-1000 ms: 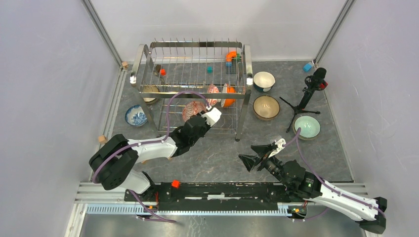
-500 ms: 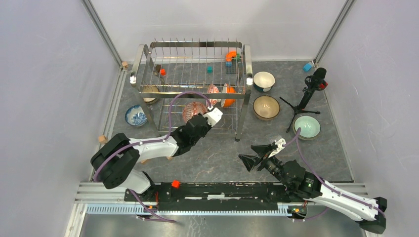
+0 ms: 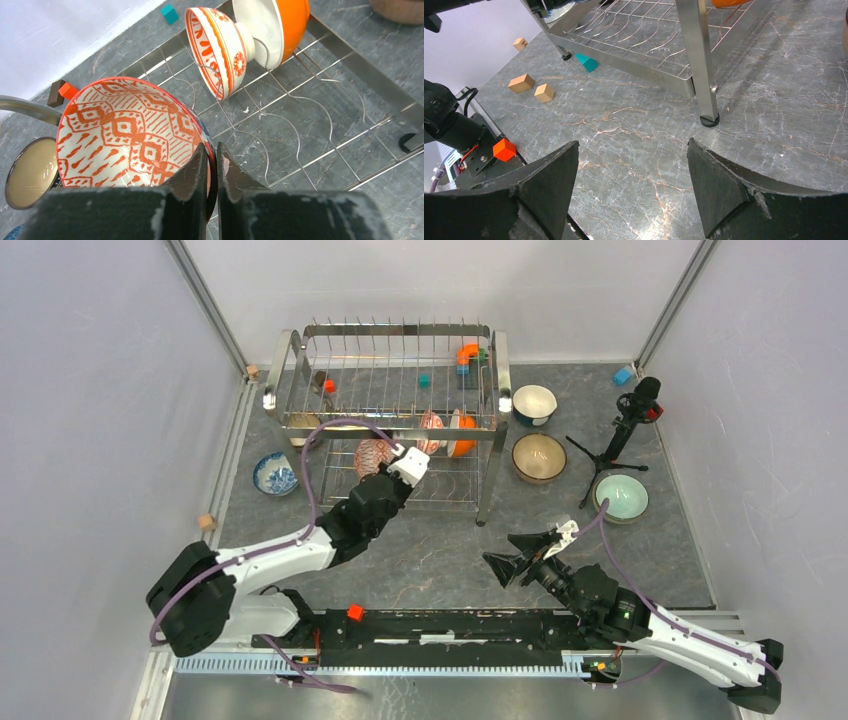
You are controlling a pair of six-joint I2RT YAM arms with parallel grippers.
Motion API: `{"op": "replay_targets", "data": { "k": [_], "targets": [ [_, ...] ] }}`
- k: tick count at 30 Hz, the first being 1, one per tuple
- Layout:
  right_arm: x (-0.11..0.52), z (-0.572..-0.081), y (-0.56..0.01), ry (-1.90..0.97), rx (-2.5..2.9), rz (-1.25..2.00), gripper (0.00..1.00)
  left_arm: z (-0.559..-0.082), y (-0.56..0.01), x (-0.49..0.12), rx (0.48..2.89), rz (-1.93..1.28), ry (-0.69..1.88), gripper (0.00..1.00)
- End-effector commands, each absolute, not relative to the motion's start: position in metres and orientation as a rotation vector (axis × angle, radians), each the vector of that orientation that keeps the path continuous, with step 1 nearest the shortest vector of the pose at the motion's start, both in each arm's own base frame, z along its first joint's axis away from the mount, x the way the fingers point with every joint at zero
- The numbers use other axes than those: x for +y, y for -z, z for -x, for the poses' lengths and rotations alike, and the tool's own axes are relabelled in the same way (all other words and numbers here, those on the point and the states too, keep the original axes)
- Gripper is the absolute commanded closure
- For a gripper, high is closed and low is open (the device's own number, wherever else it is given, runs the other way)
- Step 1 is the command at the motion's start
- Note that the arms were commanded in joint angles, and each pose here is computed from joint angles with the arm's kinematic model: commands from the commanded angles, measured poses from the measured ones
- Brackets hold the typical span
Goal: Unload the bowls from the dish rack
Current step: Pick up the bowl from the dish rack.
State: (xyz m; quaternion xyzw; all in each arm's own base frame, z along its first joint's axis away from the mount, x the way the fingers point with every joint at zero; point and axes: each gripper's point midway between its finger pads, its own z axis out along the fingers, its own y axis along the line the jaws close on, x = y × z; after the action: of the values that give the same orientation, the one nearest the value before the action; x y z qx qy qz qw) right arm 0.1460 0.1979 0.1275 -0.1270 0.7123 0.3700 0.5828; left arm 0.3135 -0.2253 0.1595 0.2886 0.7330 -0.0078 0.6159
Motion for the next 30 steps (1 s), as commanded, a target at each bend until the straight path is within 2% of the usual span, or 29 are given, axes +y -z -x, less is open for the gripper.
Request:
{"op": "replay_targets", "data": {
  "k": [1,13,19,23,30],
  "targets": [
    [0.193,-0.148,-0.082,-0.782,1.748,0.322,0.15,-0.309,-0.198,-0.224,1.607,-0.513,0.139,0.98],
    [0.193,-0.147,-0.086,-0.784,1.746,0.324,0.15,-0.257,-0.204,-0.227,1.694,-0.469,0.410,0.98],
    [0.193,-0.145,-0.096,-0.781,1.744,0.357,0.14,-0.222,-0.196,-0.226,1.829,-0.474,0.512,0.98],
    [0.195,-0.142,-0.119,-0.794,1.730,0.393,0.14,-0.188,-0.192,-0.236,1.882,-0.550,0.599,0.98],
    [0.200,-0.135,-0.123,-0.759,1.819,0.486,0.15,-0.134,-0.181,-0.260,1.895,-0.783,0.645,0.98]
  ]
}}
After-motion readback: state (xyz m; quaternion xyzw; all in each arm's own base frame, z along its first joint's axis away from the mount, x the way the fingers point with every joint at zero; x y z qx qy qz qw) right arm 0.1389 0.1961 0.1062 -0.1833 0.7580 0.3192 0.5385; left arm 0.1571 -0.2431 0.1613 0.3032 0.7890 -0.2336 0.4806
